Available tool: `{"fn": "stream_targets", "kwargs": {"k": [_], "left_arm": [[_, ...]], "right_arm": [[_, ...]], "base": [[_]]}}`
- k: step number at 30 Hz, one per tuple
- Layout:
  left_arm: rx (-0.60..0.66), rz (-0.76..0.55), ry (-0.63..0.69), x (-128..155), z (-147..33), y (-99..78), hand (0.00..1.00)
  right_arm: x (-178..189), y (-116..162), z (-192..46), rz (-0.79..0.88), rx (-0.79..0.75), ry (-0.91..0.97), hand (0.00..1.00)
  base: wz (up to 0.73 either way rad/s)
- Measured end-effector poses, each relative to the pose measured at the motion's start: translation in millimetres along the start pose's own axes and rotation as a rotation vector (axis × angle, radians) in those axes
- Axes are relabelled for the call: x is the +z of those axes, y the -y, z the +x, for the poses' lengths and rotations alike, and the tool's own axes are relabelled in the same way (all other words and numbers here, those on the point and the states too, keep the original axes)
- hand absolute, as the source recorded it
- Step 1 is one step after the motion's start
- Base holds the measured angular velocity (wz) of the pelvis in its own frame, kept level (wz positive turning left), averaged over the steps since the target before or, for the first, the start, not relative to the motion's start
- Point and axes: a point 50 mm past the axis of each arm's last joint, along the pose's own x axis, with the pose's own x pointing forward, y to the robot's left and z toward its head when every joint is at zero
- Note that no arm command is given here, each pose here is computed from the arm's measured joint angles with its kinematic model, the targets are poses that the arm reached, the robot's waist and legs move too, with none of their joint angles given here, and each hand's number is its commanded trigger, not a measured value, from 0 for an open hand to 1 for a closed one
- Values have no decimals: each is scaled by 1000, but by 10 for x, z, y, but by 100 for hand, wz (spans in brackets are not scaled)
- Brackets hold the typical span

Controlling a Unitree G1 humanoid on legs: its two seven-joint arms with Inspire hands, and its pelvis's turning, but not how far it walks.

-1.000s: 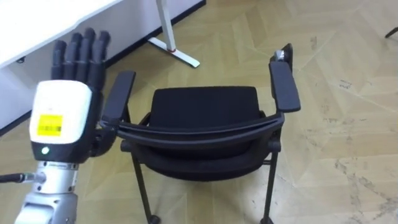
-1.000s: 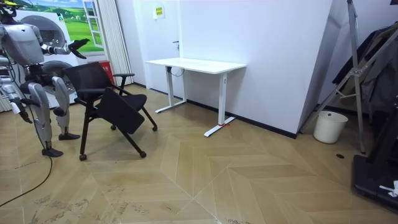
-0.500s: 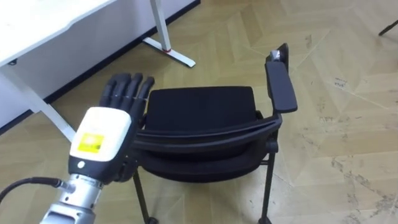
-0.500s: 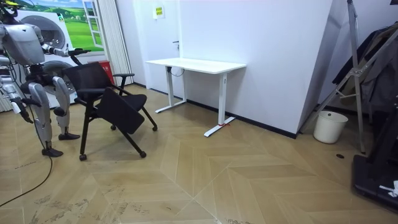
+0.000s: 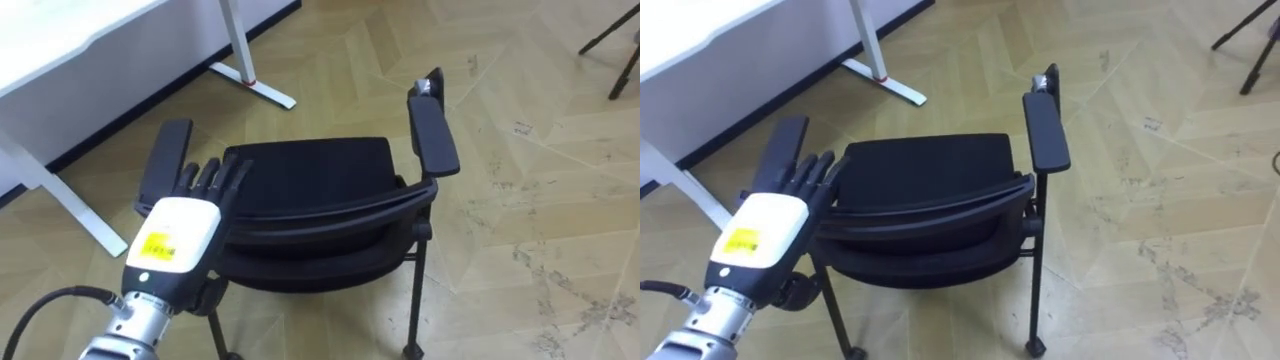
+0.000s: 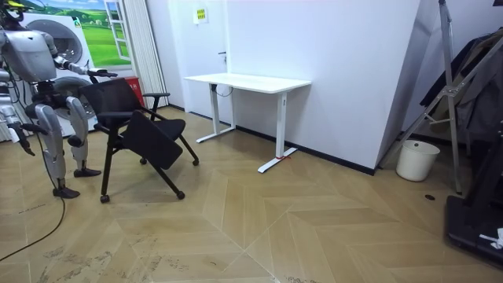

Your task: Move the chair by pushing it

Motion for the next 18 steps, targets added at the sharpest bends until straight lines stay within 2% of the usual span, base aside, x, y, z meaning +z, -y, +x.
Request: {"fn": "stream_targets", "kwargs": {"k": [6, 12, 18], "left_arm": [[-11, -11, -14, -22, -6, 12, 0], [-71, 1, -49, -124, -46, 136, 0], [-63, 2, -55, -161, -15, 186, 0]], "right_arm": [[-5, 6, -2, 1, -4, 0, 0], [-55, 57, -17, 0, -43, -5, 0], [-62, 71, -22, -2, -56, 0, 0]], "base": [[-11], [-11], [-4]]}}
